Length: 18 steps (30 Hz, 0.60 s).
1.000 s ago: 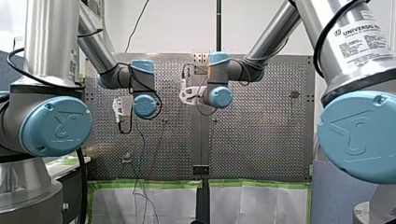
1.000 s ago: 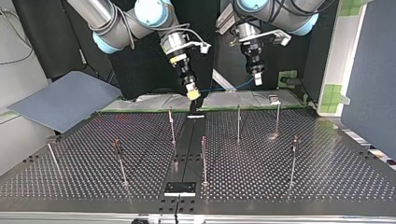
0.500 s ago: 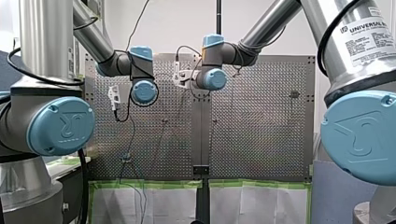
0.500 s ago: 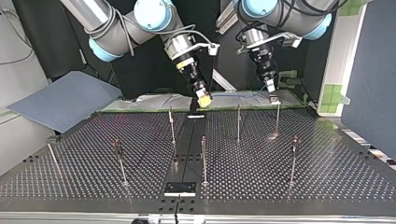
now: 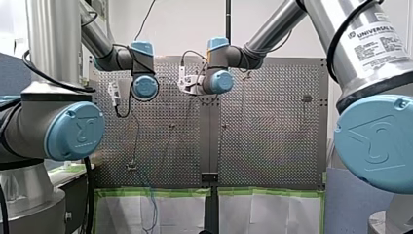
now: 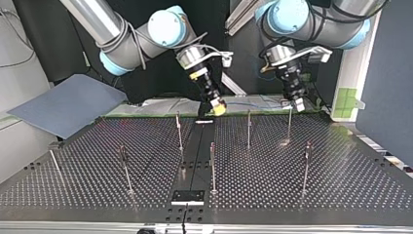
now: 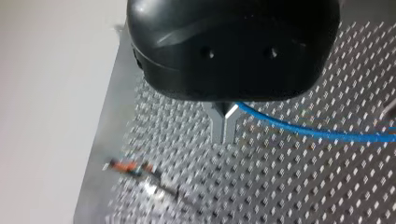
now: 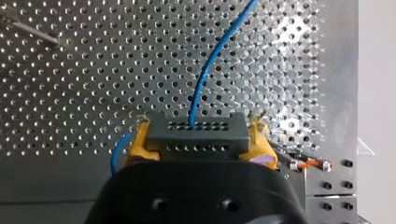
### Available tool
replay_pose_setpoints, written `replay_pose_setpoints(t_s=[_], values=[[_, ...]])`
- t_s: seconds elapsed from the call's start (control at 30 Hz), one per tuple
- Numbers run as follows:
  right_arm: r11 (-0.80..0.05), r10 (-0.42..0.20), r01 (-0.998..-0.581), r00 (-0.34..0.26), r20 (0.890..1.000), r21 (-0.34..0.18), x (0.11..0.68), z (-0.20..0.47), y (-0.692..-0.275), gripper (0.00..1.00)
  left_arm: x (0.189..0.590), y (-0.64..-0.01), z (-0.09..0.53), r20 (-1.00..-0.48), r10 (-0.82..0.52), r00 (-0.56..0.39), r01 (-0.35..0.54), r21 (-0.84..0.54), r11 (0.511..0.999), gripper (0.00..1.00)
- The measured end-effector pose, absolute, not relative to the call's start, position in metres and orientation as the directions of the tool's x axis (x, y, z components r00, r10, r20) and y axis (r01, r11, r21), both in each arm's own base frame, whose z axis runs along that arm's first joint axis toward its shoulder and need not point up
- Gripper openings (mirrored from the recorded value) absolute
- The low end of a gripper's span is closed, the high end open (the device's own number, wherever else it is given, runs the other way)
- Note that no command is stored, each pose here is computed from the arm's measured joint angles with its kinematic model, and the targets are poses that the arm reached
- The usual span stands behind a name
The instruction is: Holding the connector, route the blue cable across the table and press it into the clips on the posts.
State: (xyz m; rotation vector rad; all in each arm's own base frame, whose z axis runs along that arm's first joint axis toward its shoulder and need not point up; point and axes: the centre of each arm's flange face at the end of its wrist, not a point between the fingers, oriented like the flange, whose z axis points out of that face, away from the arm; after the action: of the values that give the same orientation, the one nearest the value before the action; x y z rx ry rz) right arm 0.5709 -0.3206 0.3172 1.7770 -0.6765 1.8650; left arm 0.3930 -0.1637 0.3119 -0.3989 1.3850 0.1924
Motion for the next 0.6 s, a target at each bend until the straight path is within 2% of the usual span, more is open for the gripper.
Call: replay_pose_setpoints(t_s=[0.3,0.6], values=[[-0.773,0.013,-0.634,-0.064,0.998,-0.031,0.583,0.347,-0.329,0.00,0.408,-0.140,0.323,-0.976,-0.093,0.197,-0.412,-0.169,0.895,0.00],[-0.783,0.044,-0.622,-0.099,0.994,-0.028,0.596,0.377,-0.339,0.00,0.424,-0.135,0.345,-0.965,-0.106,0.238,-0.393,-0.196,0.898,0.00]])
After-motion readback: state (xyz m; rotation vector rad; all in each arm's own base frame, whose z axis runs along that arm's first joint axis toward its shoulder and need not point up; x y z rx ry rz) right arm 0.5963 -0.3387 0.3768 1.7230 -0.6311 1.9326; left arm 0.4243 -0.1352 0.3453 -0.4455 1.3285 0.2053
